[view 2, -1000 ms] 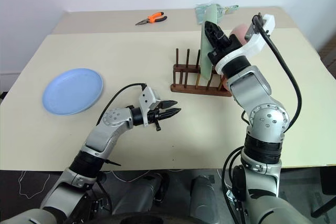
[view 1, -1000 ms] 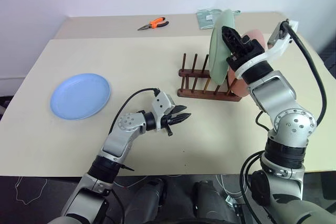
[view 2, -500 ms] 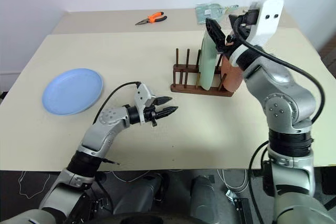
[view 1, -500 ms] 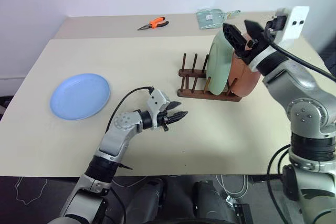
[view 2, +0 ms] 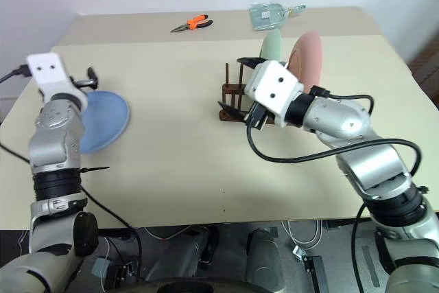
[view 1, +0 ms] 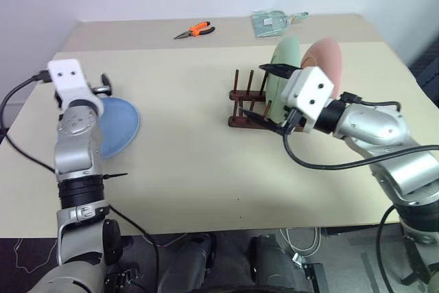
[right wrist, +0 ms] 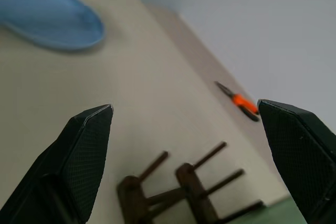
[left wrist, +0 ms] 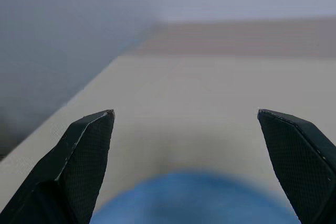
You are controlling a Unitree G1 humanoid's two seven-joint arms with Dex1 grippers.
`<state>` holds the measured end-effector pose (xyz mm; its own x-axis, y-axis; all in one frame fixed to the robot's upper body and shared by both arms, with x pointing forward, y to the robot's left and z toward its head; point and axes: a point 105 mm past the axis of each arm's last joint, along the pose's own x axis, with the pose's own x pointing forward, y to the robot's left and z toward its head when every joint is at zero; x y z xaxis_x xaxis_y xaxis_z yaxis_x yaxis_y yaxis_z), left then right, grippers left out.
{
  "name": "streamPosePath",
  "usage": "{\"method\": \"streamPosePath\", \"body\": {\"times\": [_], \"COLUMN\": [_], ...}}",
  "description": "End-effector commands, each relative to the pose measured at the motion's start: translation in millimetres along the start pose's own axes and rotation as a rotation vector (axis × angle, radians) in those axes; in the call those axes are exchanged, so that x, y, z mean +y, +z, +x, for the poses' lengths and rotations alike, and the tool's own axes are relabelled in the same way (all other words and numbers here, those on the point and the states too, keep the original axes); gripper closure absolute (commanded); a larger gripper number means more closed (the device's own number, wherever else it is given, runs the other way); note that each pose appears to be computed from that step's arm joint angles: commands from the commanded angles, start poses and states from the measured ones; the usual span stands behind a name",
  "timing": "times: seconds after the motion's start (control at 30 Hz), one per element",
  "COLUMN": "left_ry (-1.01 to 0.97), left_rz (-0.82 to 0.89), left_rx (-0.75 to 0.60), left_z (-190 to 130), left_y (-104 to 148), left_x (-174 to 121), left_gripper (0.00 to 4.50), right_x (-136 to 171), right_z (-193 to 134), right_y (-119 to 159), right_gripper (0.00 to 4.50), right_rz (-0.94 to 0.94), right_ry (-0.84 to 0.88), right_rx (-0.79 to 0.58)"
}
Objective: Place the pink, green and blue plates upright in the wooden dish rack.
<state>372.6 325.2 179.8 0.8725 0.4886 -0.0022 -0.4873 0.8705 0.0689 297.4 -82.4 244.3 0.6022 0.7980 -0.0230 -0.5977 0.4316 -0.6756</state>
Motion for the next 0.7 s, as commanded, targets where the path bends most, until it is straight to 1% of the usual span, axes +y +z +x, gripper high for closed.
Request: {"method": "streamPosePath", "body": {"times": [0.03, 0.17, 0.27, 0.3, 0.37, 0.43, 0.5, 0.53, 0.6, 0.63, 0.67, 0.7], "left_ry": [0.098, 0.117, 0.16, 0.173, 0.178, 0.179, 0.175, 0.17, 0.076, 0.039, -0.052, -0.112], "left_rz": [-0.08, -0.315, -0.413, -0.437, -0.529, -0.593, -0.632, -0.65, -0.643, -0.633, -0.605, -0.585], "left_rx": [0.073, 0.206, 0.265, 0.288, 0.34, 0.376, 0.391, 0.398, 0.375, 0.362, 0.28, 0.223], "left_z": [-16, -41, -57, -61, -66, -67, -66, -65, -59, -57, -52, -50], "left_y": [-6, -33, -48, -53, -65, -72, -75, -76, -65, -60, -39, -25], "left_x": [29, 39, 47, 48, 43, 38, 33, 31, 15, 10, -2, -9], "left_gripper": [0.03, 0.03, 0.03, 0.26, 0.88, 1.86, 3.01, 3.5, 4.46, 4.46, 4.46, 4.46], "right_x": [3, 2, 0, 0, -2, -2, -2, -2, -3, -4, -5, -5], "right_z": [7, 12, 13, 14, 15, 16, 18, 18, 17, 17, 16, 16], "right_y": [4, -1, -5, -6, -8, -8, -6, -5, -4, -3, -2, 0], "right_gripper": [0.0, 0.0, 0.0, 0.0, 0.0, 0.0, 0.0, 0.0, 0.0, 0.0, 0.0, 0.0], "right_rz": [-0.039, -0.032, -0.031, -0.032, -0.038, -0.041, -0.042, -0.035, -0.017, -0.011, -0.018, -0.024], "right_ry": [0.014, 0.025, 0.026, 0.024, 0.019, 0.013, 0.008, 0.008, 0.005, 0.003, -0.003, -0.007], "right_rx": [-0.037, -0.043, -0.043, -0.042, -0.042, -0.048, -0.056, -0.06, -0.062, -0.062, -0.065, -0.067]}}
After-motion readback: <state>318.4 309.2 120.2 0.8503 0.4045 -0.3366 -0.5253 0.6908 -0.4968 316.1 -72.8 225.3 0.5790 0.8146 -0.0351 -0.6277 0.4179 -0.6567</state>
